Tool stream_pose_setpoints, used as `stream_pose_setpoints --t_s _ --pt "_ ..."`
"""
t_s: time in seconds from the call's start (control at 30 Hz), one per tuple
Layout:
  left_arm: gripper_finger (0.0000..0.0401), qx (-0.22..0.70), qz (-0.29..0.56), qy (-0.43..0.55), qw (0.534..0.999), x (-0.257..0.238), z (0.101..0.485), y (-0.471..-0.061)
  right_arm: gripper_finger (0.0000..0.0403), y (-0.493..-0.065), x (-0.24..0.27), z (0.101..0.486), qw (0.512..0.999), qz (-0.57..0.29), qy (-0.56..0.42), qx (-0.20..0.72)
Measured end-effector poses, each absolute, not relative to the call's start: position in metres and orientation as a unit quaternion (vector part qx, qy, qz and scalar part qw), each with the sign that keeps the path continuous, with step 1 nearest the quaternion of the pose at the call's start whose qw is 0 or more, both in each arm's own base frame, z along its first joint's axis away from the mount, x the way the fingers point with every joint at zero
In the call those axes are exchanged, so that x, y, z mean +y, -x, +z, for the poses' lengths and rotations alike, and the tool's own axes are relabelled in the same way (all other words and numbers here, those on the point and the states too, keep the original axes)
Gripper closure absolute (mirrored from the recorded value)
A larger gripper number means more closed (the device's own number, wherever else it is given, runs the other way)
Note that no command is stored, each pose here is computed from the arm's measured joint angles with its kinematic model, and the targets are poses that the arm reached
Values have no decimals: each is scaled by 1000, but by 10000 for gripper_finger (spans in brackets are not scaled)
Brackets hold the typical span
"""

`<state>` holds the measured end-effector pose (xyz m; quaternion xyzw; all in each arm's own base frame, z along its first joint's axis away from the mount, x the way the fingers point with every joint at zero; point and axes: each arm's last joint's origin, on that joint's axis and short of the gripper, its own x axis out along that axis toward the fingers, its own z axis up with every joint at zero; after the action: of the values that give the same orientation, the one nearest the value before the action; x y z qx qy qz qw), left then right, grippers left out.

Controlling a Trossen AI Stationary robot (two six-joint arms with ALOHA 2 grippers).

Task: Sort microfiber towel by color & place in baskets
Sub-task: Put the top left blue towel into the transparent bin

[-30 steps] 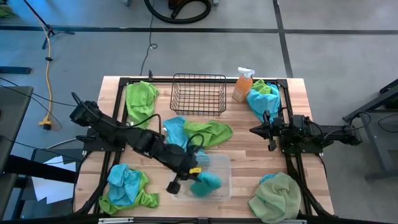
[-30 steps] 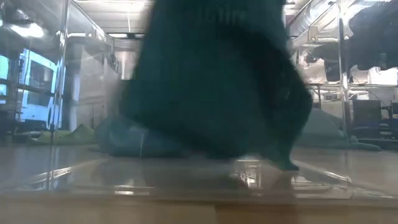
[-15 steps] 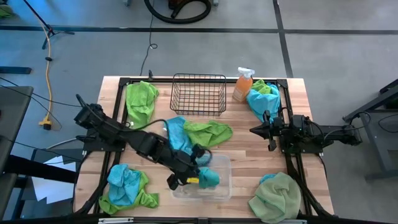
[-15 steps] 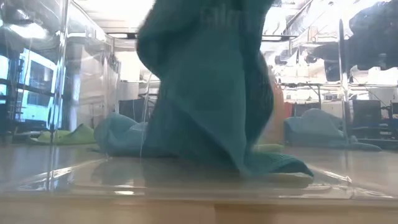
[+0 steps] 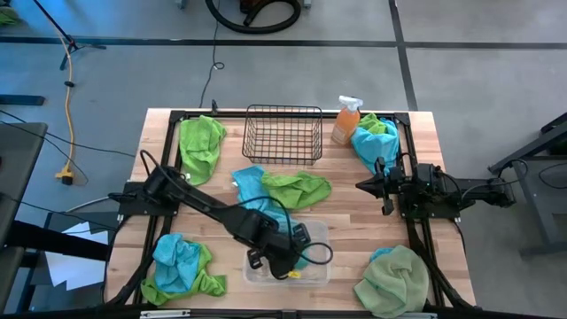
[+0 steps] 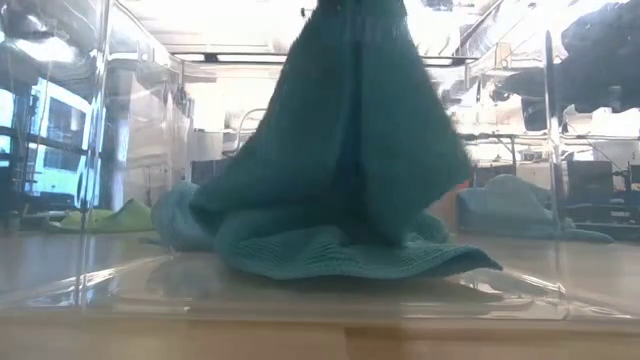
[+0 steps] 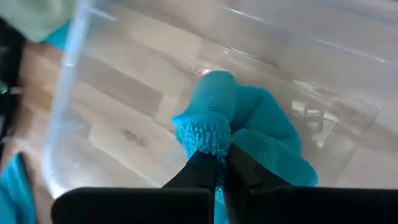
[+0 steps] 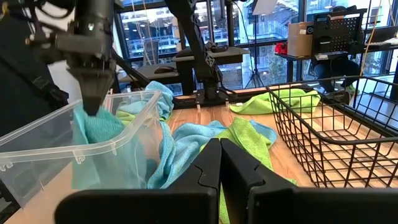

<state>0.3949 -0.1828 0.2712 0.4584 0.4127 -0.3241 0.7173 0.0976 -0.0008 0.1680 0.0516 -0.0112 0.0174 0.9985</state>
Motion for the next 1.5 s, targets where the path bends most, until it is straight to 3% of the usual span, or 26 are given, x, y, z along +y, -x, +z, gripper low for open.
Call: stream_pose_setpoints --t_s 0.27,0.57,0.93,1.3,1.5 --pt "401 391 -389 -553 625 -183 242 -406 402 -98 -1 168 998 17 -52 -11" --pt "401 401 -412 -573 585 -183 206 -420 402 -98 -1 168 998 18 -51 -12" --pt "401 417 -429 -555 578 -184 181 -426 402 -98 -1 168 998 18 -52 -11" --pt "400 405 -413 -549 603 -185 179 -432 402 -98 -1 168 998 18 -52 -11" --pt "374 409 -397 -536 622 -186 180 -433 402 -98 -1 168 998 17 -51 -12"
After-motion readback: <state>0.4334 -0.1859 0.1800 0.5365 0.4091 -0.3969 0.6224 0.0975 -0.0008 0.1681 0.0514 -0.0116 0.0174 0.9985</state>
